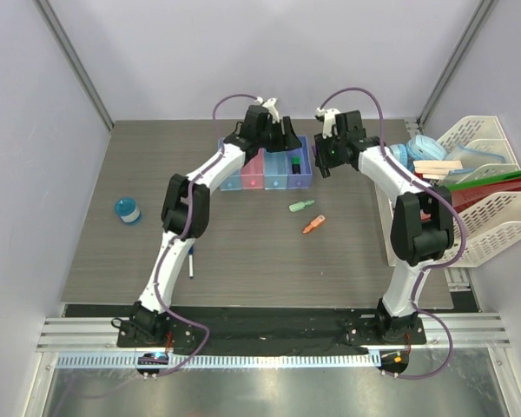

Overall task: Sort the stationery into containers
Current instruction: Place the pen in the storage box.

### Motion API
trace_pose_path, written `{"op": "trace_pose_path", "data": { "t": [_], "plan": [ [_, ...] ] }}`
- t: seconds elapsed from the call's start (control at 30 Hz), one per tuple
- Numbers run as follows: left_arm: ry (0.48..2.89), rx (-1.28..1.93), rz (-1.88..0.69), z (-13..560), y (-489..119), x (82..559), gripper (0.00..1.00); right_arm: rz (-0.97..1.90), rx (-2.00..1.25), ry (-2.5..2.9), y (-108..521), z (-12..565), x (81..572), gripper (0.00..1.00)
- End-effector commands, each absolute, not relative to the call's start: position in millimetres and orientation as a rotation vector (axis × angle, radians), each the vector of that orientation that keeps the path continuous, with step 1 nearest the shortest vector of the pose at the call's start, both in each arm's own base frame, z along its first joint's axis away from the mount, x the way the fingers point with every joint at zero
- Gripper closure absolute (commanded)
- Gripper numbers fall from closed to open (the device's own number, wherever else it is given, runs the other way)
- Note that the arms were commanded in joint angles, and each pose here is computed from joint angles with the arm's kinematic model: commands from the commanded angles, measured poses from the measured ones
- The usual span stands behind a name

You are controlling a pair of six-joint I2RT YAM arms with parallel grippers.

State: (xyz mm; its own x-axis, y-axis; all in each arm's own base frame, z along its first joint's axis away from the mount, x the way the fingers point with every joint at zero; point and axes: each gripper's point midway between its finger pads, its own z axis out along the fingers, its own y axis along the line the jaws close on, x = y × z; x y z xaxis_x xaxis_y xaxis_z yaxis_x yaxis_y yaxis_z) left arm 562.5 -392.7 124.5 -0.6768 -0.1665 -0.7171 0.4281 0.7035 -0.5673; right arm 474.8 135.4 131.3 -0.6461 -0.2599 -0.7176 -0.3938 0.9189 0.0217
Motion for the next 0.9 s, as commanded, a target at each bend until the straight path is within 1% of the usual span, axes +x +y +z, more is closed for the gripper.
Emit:
{"op": "trace_pose_path", "data": {
  "t": [0.0,0.07,0.1,0.13,0.17,0.23,0.27,0.3,0.37,0.4,0.43,0.5,0.53,0.6,0.7,0.77,0.8,0.87],
  "plan": [
    [1.952,0.240,-0.937,227.9,-363.0,567.8,0.38,0.265,-0.432,2.182,147.8,169.8,508.3,0.96],
    [1.956,0.271,-0.880,246.2,-344.0,555.6,0.39,0.291,-0.439,2.184,154.3,165.4,513.4,0.96],
    [1.955,0.284,-0.851,252.6,-334.8,550.4,0.38,0.301,-0.442,2.162,158.1,172.6,519.5,0.96],
    [1.943,0.355,-0.784,253.0,-323.4,546.8,0.37,0.307,-0.443,2.157,161.2,173.1,522.5,0.96],
    [1.954,0.385,-0.732,256.0,-309.7,532.6,0.35,0.314,-0.444,2.171,163.7,164.4,526.4,0.96],
    [1.984,0.479,-0.581,239.9,-283.5,523.5,0.34,0.340,-0.453,2.153,173.3,168.3,533.7,0.97],
    [2.043,0.502,-0.539,217.6,-271.2,511.4,0.34,0.354,-0.461,2.150,178.2,167.0,536.0,0.97],
    [2.060,0.532,-0.504,220.3,-259.1,498.8,0.34,0.370,-0.472,2.143,185.1,165.8,540.8,0.97],
    [2.144,0.587,-0.428,192.0,-234.4,482.9,0.34,0.389,-0.479,2.135,193.1,164.5,545.5,0.96],
    [2.160,0.615,-0.394,189.3,-225.0,476.5,0.35,0.398,-0.480,2.124,197.0,164.3,551.6,0.97],
    [2.229,0.627,-0.351,175.4,-211.7,466.5,0.37,0.413,-0.490,2.117,202.2,164.5,553.3,0.97],
    [2.296,0.681,-0.316,159.5,-199.8,452.6,0.41,0.427,-0.487,2.089,208.9,172.7,561.6,0.97],
    [2.346,0.692,-0.291,152.2,-190.8,443.4,0.46,0.436,-0.489,2.097,211.9,166.3,564.4,0.97],
    [2.396,0.700,-0.273,140.5,-181.5,433.8,0.46,0.449,-0.485,2.086,216.1,168.1,570.4,0.97],
    [2.436,0.697,-0.257,123.6,-171.5,419.6,0.44,0.459,-0.488,2.107,218.3,153.6,572.9,0.97],
    [2.453,0.703,-0.244,114.7,-166.2,411.5,0.42,0.461,-0.498,2.129,218.2,140.8,571.0,0.89],
    [2.461,0.708,-0.235,111.9,-164.8,409.2,0.42,0.462,-0.507,2.147,217.6,130.8,567.9,0.79],
    [2.485,0.710,-0.232,106.6,-161.7,403.5,0.40,0.455,-0.518,2.173,215.4,118.0,562.7,0.71]
  ]
}}
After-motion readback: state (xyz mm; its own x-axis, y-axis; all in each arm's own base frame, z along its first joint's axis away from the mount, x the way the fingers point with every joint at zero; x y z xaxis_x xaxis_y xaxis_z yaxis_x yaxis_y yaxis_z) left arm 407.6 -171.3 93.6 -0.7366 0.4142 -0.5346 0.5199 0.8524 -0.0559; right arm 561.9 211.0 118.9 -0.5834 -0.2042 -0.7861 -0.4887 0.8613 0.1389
